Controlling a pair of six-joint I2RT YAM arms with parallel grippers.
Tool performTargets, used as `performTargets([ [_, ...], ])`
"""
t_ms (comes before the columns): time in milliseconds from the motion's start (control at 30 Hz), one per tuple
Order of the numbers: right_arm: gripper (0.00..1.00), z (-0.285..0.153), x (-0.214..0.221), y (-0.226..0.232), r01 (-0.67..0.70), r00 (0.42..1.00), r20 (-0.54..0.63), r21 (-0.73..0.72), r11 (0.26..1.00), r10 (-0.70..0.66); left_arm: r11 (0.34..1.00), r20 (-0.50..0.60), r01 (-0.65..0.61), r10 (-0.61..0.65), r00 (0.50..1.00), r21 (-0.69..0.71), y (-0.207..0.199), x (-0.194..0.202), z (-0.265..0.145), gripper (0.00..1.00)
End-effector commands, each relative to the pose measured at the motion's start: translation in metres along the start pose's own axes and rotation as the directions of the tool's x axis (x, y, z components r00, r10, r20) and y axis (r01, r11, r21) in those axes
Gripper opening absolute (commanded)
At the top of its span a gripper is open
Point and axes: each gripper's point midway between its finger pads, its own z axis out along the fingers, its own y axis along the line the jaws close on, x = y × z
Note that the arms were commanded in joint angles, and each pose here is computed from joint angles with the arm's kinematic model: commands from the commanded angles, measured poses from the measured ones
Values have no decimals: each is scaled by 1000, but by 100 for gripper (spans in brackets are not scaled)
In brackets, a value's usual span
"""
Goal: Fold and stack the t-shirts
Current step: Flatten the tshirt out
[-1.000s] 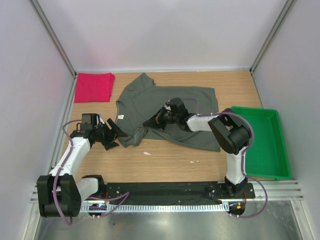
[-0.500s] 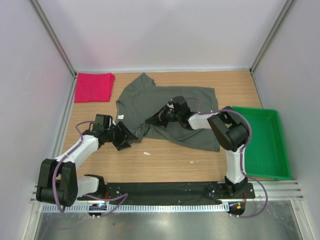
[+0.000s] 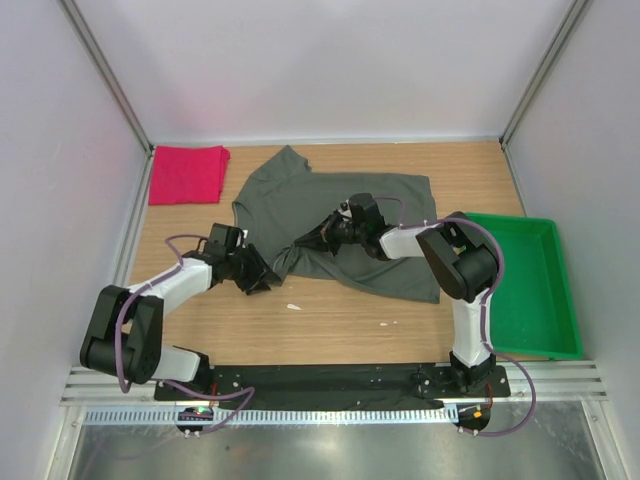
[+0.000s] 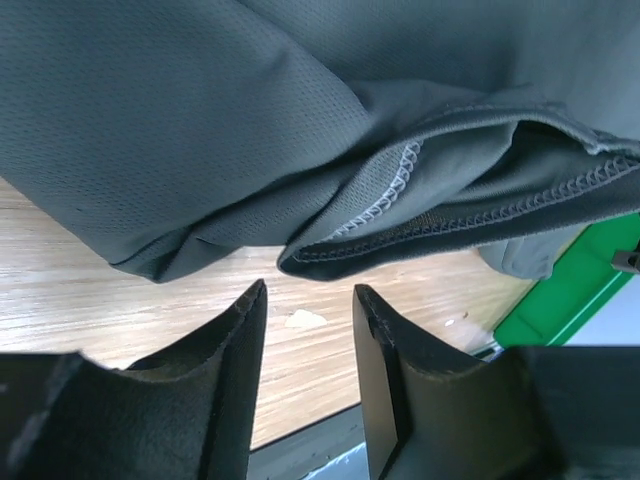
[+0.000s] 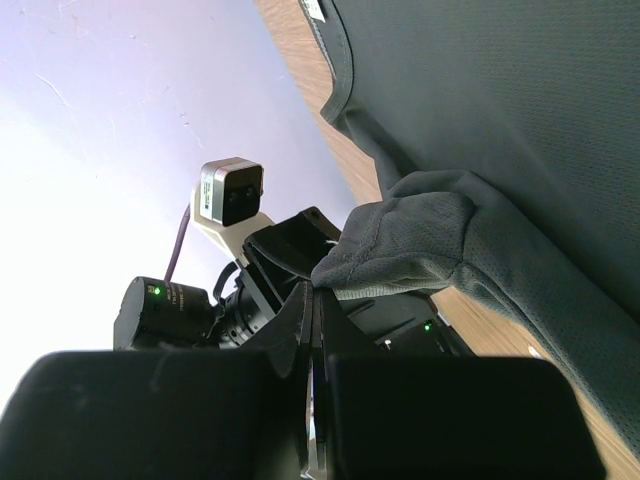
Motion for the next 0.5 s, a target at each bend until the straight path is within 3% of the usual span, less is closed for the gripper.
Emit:
performTargets([
  [0,1,-5,5,15,50,998,-20,-47,998,-51,1000,90,-11,9,996,27,-14,-21,0,40],
  [467,1,-7,6,12,47,999,-22,-42,998,-48,999,69,34,-33,997,-7,1,-16,14,37],
])
